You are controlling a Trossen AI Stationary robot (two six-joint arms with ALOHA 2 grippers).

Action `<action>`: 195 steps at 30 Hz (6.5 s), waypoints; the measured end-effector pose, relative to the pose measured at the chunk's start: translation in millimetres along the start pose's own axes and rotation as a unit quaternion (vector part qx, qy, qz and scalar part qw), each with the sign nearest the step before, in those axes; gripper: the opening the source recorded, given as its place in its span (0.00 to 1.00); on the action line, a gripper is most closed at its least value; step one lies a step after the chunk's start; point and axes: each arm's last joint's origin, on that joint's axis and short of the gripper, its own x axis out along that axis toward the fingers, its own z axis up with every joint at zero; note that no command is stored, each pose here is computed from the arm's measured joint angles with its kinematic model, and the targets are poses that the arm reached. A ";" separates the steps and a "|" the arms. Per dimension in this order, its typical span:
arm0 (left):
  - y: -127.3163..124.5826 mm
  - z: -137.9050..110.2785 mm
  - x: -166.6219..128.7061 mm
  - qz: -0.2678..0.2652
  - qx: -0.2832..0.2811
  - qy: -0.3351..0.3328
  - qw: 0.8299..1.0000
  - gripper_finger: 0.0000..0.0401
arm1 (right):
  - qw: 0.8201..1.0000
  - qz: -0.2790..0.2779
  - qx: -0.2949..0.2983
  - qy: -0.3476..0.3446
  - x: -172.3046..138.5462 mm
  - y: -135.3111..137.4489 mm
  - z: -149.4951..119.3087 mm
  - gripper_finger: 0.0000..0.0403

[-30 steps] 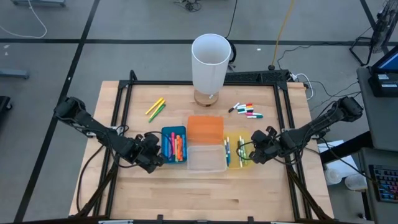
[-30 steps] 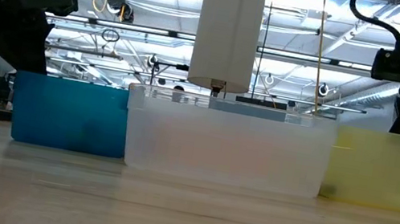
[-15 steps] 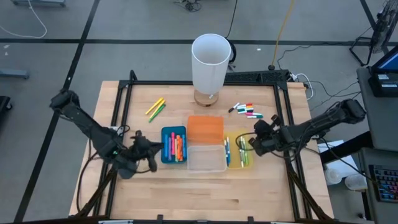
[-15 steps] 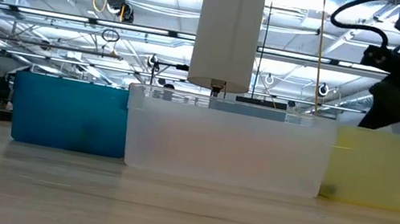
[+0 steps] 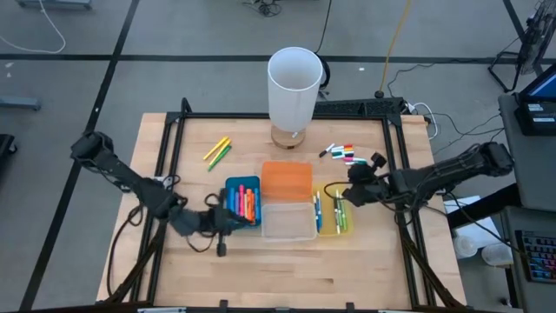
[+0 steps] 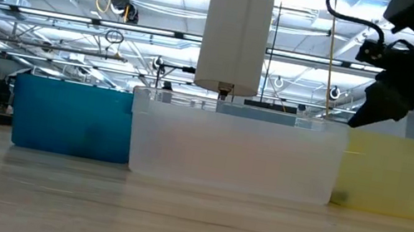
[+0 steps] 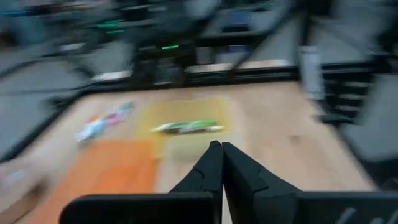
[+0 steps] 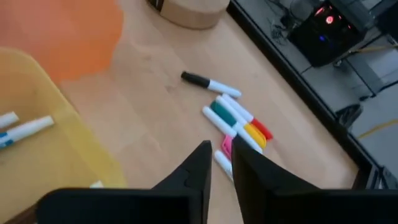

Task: Pick & Place Markers
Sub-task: Put the bottom small green highlighter pen into the transparent bin

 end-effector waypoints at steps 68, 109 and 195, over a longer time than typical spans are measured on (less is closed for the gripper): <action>171.3 -133.1 -95.2 0.169 -0.178 -0.097 0.965 0.18 | 0.959 0.198 0.006 0.204 90.5 -70.7 8.6 0.38; 171.3 -132.8 -95.3 0.169 -0.178 -0.097 0.964 0.18 | 0.950 0.132 -0.001 0.283 123.6 -78.0 -8.9 0.34; 171.3 -132.8 -95.2 0.169 -0.178 -0.096 0.965 0.18 | 0.961 0.054 0.206 0.175 92.8 -89.1 14.9 0.05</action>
